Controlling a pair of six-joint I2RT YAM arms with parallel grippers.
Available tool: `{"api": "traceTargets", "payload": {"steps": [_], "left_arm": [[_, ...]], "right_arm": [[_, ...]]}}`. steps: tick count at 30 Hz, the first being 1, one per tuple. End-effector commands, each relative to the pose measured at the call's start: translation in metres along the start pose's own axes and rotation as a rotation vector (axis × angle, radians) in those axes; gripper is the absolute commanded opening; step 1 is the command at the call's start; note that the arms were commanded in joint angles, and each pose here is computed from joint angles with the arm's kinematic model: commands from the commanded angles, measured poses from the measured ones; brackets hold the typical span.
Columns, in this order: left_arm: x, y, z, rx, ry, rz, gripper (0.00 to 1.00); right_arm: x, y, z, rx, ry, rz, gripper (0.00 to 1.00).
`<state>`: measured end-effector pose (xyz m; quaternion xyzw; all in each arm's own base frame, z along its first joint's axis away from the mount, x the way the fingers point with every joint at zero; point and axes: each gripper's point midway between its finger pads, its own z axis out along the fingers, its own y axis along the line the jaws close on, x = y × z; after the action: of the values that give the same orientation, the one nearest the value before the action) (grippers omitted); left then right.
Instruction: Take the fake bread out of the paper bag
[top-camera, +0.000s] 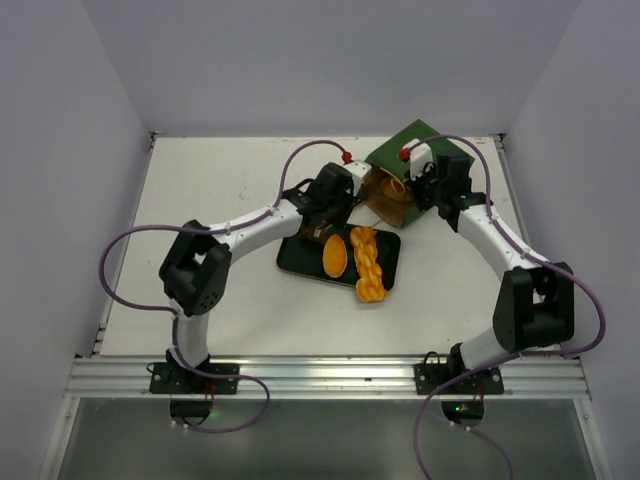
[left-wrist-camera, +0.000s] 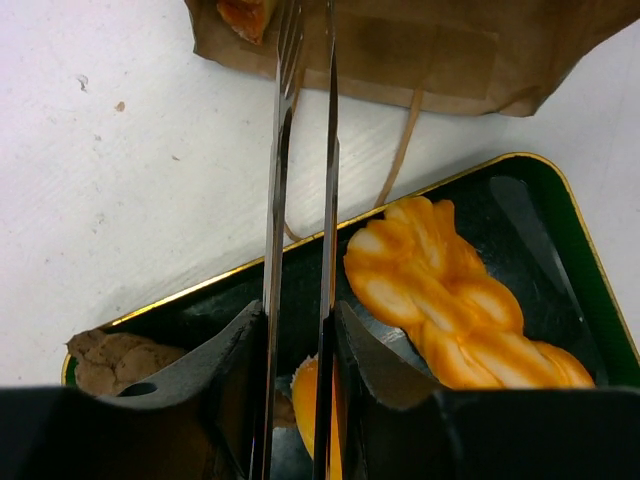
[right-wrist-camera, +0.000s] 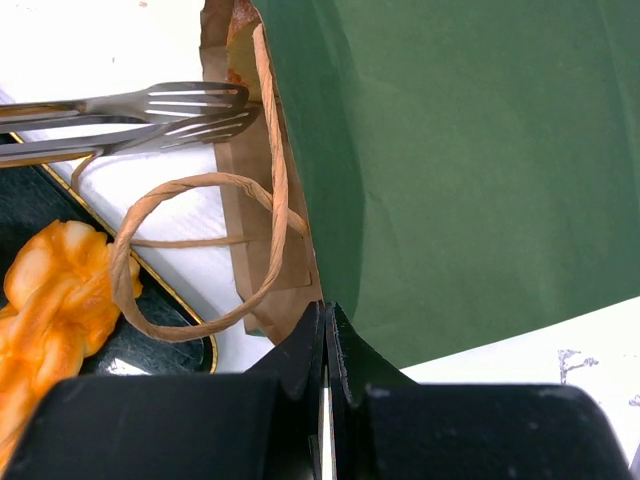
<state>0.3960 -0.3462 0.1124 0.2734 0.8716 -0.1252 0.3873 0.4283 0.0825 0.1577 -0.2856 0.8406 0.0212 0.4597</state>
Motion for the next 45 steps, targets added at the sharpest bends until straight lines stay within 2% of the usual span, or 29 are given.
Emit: {"api": "traceTargets", "payload": {"steps": [1,9,20,45], "left_arm": [[-0.047,-0.003,-0.036,0.009,-0.158,-0.013,0.35],[-0.041,0.01,-0.037,-0.07,-0.15,-0.065,0.36],[-0.031,0.013,-0.029,-0.096,-0.113,-0.091,0.41],[-0.044,0.015,-0.003,-0.16,-0.077,-0.181,0.42]], "right_arm": [[-0.018,-0.003,-0.004,0.001,-0.063,0.011,0.0],[-0.019,-0.003,-0.005,-0.001,-0.068,0.013,0.0],[-0.017,-0.003,-0.004,-0.008,-0.065,0.016,0.0],[-0.015,-0.001,-0.003,-0.017,-0.067,0.021,0.0]]}}
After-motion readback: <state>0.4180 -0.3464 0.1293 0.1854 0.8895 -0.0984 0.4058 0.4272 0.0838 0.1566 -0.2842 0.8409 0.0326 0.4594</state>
